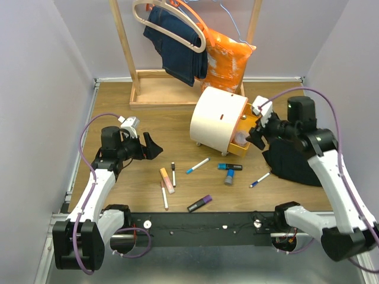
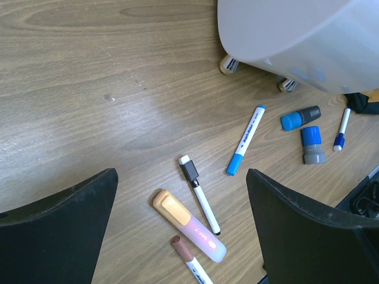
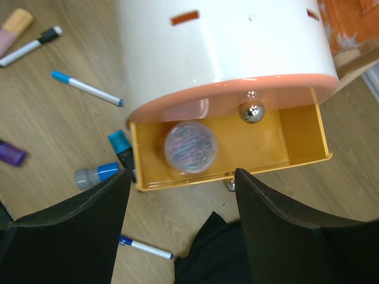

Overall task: Sort the stationery into containers
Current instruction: Pick up the stationery from the center of the board.

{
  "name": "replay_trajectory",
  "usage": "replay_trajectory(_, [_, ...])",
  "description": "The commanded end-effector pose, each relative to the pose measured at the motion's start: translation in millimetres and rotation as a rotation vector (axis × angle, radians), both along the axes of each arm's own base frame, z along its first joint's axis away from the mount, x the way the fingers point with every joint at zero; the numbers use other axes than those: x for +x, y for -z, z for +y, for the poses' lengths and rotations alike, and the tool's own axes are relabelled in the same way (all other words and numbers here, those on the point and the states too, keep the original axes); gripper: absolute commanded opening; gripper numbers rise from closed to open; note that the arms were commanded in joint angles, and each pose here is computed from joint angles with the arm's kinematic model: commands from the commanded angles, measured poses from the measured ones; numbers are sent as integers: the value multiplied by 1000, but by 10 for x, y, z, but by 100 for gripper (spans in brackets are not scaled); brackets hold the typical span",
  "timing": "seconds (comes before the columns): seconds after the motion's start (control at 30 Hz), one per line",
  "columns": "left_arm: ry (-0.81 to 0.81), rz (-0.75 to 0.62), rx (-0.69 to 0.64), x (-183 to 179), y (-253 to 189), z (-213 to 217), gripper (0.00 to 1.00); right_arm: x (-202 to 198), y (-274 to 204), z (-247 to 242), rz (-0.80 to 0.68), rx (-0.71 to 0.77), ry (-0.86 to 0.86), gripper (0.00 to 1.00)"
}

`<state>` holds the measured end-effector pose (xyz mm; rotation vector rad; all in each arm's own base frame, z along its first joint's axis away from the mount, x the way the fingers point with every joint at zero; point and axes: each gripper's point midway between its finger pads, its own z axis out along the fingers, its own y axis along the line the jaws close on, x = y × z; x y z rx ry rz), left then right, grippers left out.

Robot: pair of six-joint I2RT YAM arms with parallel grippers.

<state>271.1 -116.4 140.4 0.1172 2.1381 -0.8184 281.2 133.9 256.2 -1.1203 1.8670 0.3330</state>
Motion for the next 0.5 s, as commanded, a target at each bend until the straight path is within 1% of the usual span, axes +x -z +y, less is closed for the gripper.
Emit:
replay_trajectory(0.0, [2, -27, -19, -23, -57, -9, 99, -646, -64, 44, 79, 19, -154, 78])
replay_trajectory(0.03, [-3, -21, -23, -19, -56, -10, 99, -786, 15, 24, 133, 6, -175, 78])
replay_trajectory(0.13, [2, -22, -24, -26, -60, -16, 99, -1007, 91, -5, 164, -39, -274, 75])
replay_trajectory(0.17, [1, -25, -22, -21, -65, -13, 99, -1012, 109, -35, 119, -85, -326, 75])
replay_trajectory(0.23, [2, -30, -22, -30, -64, -12, 99, -1035, 159, -103, 74, -152, -378, 75])
replay_trajectory(0.27, [3, -28, -24, -40, -60, -19, 99, -968, 187, -160, 64, -193, -363, 75])
replay_trajectory(0.3, [1, -32, -26, -44, -70, -16, 99, -911, 177, -159, 79, -189, -333, 74])
replay_trajectory(0.33, [2, -32, -27, -49, -76, -18, 99, -862, 48, -146, 88, -171, -300, 70])
replay_trajectory(0.4, [4, -41, -24, -62, -112, -16, 99, -849, 3, -13, 234, -74, -256, 67])
replay_trajectory(0.43, [5, -46, -21, -64, -128, -13, 99, -857, -61, 46, 279, -20, -222, 67])
replay_trajectory(0.47, [3, -43, -17, -72, -129, -8, 99, -810, -188, 149, 349, 102, -100, 67])
